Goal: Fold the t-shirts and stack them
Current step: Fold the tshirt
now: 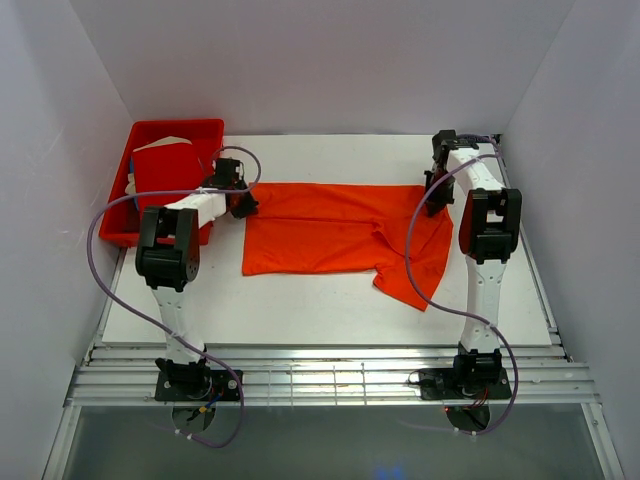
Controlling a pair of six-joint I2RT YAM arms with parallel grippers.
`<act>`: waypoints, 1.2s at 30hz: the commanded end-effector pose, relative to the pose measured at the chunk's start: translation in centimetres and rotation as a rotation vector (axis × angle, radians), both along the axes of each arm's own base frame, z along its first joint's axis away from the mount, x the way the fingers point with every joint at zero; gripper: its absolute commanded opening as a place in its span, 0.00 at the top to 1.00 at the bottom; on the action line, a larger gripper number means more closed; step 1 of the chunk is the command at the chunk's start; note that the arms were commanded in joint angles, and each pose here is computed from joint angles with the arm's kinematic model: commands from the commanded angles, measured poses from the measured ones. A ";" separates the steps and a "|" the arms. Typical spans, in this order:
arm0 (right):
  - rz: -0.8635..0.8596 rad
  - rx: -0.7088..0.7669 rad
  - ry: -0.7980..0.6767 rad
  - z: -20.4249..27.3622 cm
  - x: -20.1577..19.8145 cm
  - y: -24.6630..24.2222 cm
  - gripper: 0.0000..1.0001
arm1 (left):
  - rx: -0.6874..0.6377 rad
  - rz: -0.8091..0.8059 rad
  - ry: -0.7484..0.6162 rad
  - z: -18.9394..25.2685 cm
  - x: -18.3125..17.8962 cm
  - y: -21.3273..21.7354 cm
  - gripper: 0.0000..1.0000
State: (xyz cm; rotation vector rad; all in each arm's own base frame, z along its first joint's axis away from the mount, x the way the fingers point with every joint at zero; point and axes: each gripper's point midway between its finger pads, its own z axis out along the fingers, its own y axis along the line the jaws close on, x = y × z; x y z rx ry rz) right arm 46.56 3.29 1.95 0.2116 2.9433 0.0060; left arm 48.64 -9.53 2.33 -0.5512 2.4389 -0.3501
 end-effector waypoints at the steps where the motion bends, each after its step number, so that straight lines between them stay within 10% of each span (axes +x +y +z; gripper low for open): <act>1: -0.016 -0.006 0.019 -3.5 1.2 -1.8 0.92 | 0.087 0.028 0.108 -2.9 -1.1 1.9 0.98; 11: 0.056 0.255 -0.145 -1.5 5.5 2.3 0.92 | -0.024 -0.079 -0.025 0.6 4.1 -1.2 0.94; 20: 0.114 0.186 -0.633 14.6 6.9 1.6 0.71 | 0.003 -0.161 -0.392 15.0 8.9 -2.3 0.30; 25: 0.098 0.056 -0.644 18.1 0.8 1.3 0.52 | 0.087 -0.128 -0.386 16.6 3.9 -0.6 0.28; 30: 0.130 -0.063 -0.419 12.7 -7.3 2.8 0.54 | 0.221 -0.095 -0.146 10.4 -3.6 1.3 0.58; 36: 0.174 -0.056 -0.293 8.9 -13.5 5.7 0.48 | 0.249 -0.100 0.058 4.9 -10.4 2.1 0.48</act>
